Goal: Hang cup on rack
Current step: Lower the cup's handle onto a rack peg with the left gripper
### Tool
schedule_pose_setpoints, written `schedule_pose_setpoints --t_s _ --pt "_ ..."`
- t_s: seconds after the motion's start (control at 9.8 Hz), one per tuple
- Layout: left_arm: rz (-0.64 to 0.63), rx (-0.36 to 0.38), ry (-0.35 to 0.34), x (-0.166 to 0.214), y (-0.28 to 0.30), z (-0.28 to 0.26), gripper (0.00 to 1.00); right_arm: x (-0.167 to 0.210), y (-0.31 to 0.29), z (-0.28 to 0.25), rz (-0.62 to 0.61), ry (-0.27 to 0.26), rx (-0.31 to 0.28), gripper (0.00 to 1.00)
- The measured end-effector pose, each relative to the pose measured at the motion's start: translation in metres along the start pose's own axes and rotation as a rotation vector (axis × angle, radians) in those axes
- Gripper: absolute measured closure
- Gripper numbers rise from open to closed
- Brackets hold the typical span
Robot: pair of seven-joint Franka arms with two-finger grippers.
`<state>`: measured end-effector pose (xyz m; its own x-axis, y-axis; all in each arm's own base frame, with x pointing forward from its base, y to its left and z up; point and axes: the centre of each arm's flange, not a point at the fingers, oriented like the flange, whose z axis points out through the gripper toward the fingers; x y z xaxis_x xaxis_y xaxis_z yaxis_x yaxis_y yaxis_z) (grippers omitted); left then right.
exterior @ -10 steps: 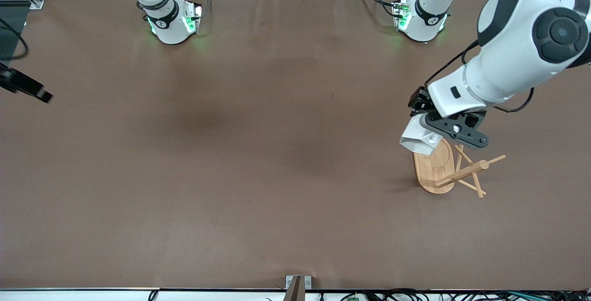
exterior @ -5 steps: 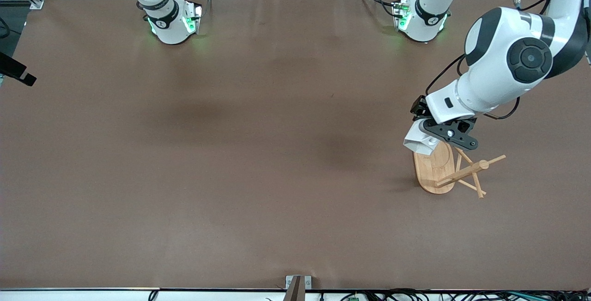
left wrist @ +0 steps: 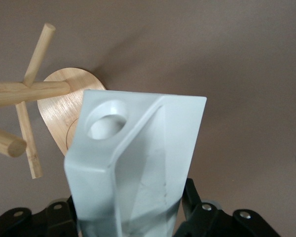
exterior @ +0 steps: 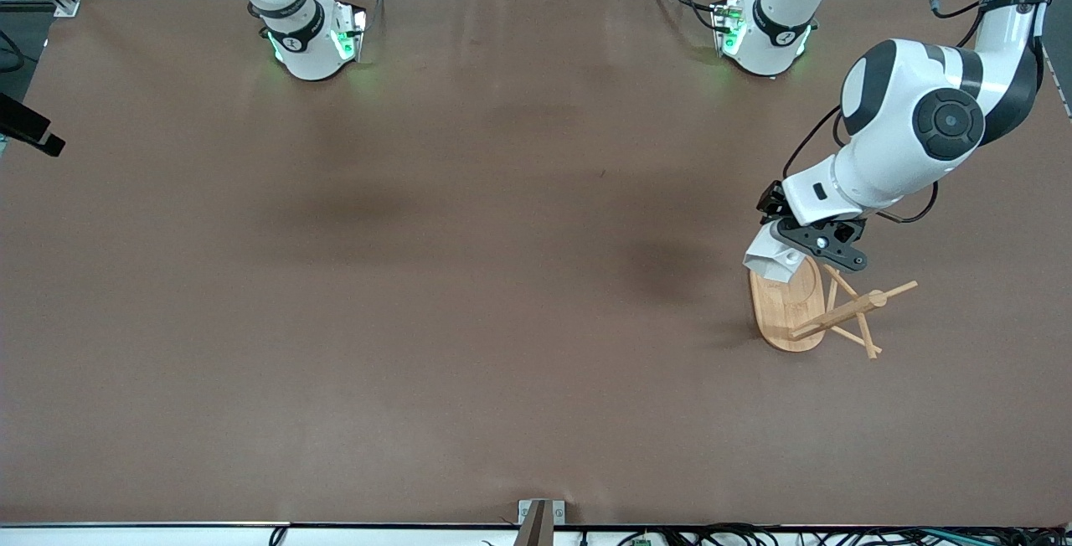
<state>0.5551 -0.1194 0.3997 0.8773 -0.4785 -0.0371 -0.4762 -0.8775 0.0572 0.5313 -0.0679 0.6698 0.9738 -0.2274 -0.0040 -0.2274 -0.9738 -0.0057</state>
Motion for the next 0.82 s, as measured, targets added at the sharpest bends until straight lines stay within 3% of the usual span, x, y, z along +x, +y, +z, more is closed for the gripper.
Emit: schedule_pose_setpoints --t_s 0.82 --pt "0.016 0.023 0.063 0.002 -0.007 -0.011 0.24 0.000 0.002 0.000 0.003 0.000 0.000 0.00"
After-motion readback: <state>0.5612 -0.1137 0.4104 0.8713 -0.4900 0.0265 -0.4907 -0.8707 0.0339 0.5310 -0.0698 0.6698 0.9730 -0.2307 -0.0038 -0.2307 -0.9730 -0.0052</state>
